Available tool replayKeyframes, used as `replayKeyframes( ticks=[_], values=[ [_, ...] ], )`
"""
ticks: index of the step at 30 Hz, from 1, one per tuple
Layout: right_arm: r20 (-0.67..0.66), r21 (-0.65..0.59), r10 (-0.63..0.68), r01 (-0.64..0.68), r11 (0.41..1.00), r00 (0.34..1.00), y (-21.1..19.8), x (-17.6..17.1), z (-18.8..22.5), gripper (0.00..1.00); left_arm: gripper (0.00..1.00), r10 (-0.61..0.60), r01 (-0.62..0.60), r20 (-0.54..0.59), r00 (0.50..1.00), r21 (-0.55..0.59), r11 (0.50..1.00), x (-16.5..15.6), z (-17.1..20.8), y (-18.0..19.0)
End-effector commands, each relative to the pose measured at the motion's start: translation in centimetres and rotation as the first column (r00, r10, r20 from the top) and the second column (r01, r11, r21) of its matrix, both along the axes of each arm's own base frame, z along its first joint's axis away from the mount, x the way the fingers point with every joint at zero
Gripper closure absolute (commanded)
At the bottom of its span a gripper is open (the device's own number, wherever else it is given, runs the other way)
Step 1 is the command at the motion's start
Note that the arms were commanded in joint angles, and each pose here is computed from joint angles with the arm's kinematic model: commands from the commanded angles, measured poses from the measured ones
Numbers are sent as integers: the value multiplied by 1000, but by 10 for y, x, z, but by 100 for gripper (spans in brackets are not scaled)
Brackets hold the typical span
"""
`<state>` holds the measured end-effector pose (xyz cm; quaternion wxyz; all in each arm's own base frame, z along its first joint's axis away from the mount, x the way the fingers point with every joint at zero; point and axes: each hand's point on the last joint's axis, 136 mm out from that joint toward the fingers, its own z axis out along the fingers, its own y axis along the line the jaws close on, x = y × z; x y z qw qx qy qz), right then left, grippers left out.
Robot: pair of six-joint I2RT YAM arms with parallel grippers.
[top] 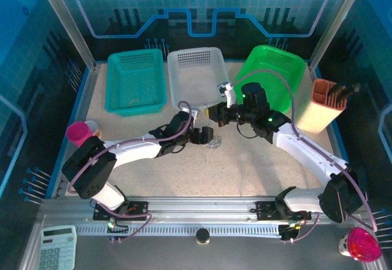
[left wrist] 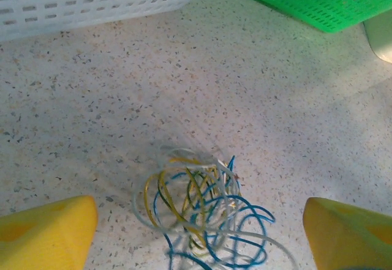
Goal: Untangle the cables
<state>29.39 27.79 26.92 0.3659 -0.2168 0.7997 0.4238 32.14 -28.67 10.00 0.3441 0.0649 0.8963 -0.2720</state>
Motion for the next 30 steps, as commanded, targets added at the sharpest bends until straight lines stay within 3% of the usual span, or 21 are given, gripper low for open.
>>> replayKeyframes(
  ticks=[1, 21, 26, 30],
  values=[
    [36, 55, 17, -19, 998, 999, 2, -9, 36, 100, 15, 7, -7, 17, 1000, 5, 1000, 2, -7, -1],
    [226, 296, 32, -100, 950, 974, 10, -17, 177, 100, 19, 28, -27, -29, 999, 37, 999, -9, -35, 11],
    [256, 333, -3, -85, 939, 967, 5, -15, 195, 100, 19, 25, -24, -32, 999, 42, 999, -11, -37, 13],
    [247, 318, -26, -55, 947, 969, 2, -9, 186, 100, 18, 26, -25, -24, 999, 25, 999, -20, -29, 20]
  ],
)
